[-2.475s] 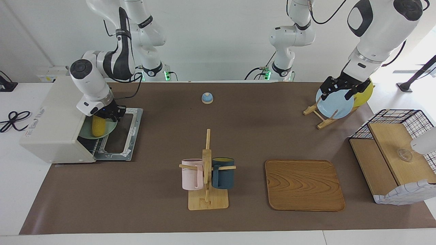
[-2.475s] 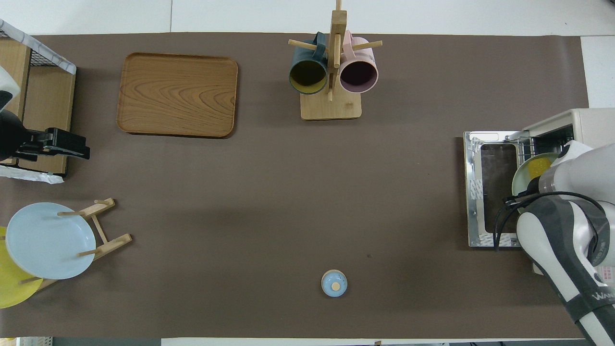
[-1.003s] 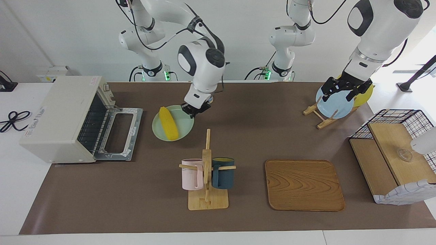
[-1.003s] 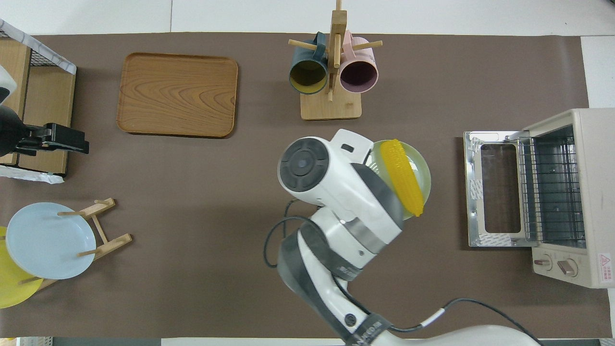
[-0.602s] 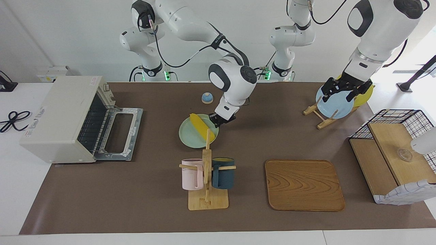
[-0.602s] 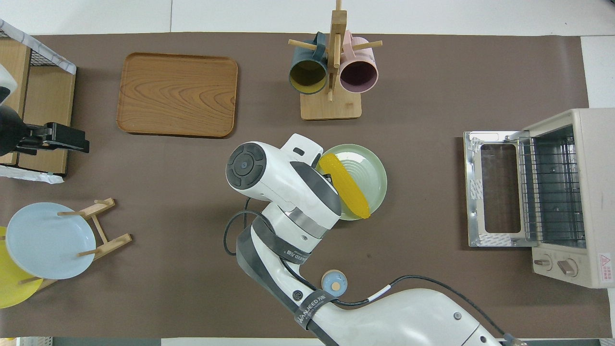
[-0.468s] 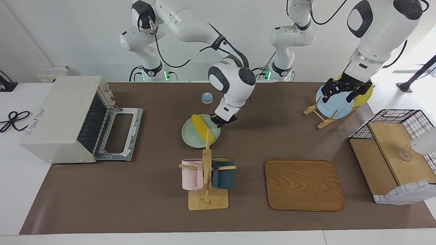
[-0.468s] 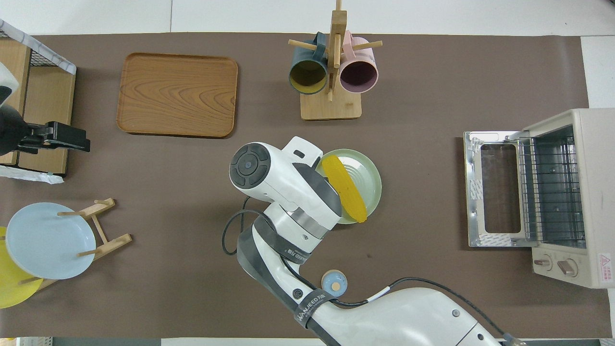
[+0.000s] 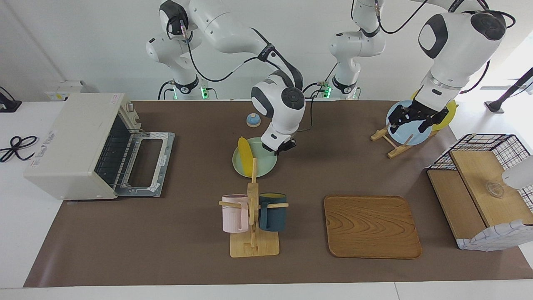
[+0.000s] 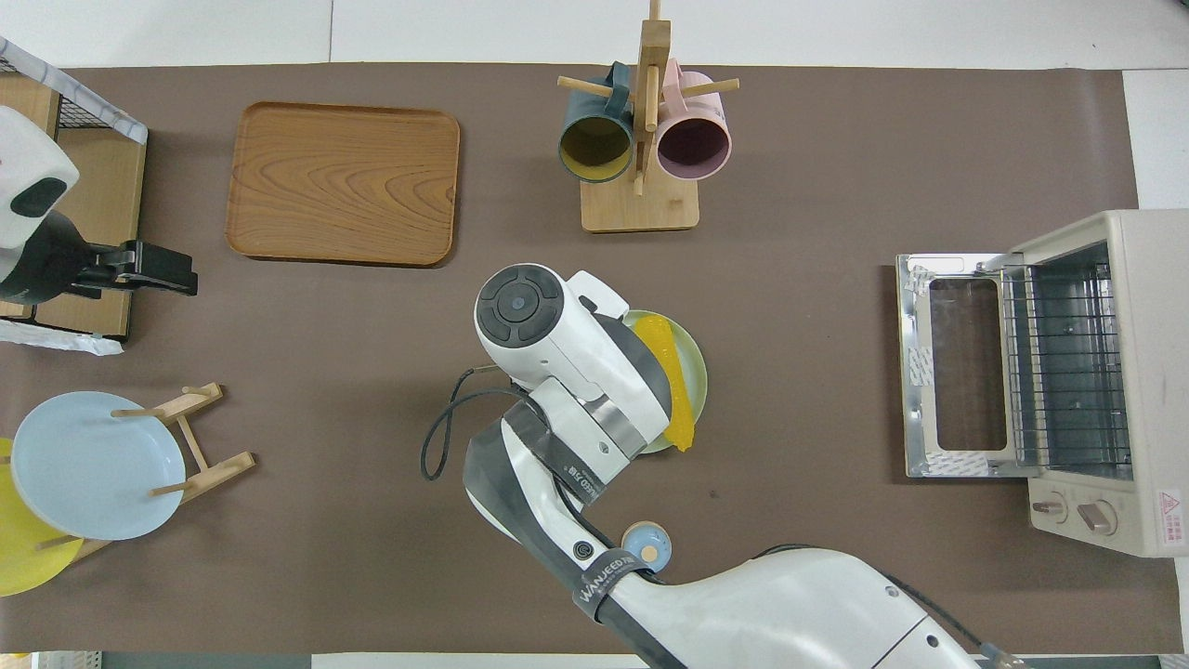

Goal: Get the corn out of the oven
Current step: 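Set the plate on the table while the left gripper reaches forward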

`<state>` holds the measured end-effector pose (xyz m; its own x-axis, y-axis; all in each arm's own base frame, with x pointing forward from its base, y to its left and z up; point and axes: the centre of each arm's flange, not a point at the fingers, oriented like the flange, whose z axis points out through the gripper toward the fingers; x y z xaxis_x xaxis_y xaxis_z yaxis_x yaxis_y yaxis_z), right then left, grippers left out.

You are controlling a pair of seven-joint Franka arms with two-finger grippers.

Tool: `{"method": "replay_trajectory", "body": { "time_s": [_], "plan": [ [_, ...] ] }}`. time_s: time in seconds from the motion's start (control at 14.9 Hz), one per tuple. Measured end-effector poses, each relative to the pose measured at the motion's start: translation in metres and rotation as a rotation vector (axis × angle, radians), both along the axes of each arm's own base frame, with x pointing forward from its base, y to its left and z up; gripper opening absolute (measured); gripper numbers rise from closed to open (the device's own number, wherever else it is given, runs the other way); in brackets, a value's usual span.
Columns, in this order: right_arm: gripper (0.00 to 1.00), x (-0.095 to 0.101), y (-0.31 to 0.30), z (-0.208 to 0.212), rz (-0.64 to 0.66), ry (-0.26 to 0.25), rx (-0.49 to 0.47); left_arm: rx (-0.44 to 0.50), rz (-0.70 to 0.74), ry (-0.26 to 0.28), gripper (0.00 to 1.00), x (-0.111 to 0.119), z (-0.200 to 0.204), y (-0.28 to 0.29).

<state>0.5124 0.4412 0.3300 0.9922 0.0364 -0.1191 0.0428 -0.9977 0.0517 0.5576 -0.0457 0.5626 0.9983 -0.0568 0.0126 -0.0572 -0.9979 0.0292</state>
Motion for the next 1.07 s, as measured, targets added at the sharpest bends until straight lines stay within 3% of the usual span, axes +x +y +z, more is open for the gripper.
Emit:
{"method": "replay_trajectory", "body": {
  "time_s": [0.07, 0.2, 0.27, 0.4, 0.74, 0.87, 1.07],
  "plan": [
    [0.17, 0.001, 0.002, 0.002, -0.008, -0.014, 0.011, 0.000, -0.002, -0.001, 1.00, 0.001, -0.001, -0.001],
    [0.21, 0.003, 0.006, 0.006, -0.014, -0.040, 0.034, 0.000, -0.009, -0.004, 1.00, 0.003, -0.005, -0.005],
    [0.30, 0.004, 0.006, 0.010, -0.015, -0.049, 0.041, -0.001, -0.014, -0.005, 1.00, 0.005, -0.007, -0.007],
    [0.33, 0.013, -0.007, 0.028, -0.024, -0.062, 0.049, 0.000, -0.030, -0.001, 1.00, 0.006, -0.010, -0.012],
    [0.33, 0.040, -0.141, 0.108, -0.047, 0.042, -0.008, -0.009, -0.078, 0.014, 1.00, 0.012, -0.028, -0.031],
    [0.33, 0.030, -0.204, 0.108, -0.064, 0.107, -0.040, -0.036, -0.109, 0.028, 1.00, 0.014, -0.040, -0.056],
    [0.33, 0.001, -0.274, 0.068, -0.015, 0.132, -0.164, -0.076, -0.124, 0.042, 1.00, 0.016, -0.058, -0.092]
  ]
}}
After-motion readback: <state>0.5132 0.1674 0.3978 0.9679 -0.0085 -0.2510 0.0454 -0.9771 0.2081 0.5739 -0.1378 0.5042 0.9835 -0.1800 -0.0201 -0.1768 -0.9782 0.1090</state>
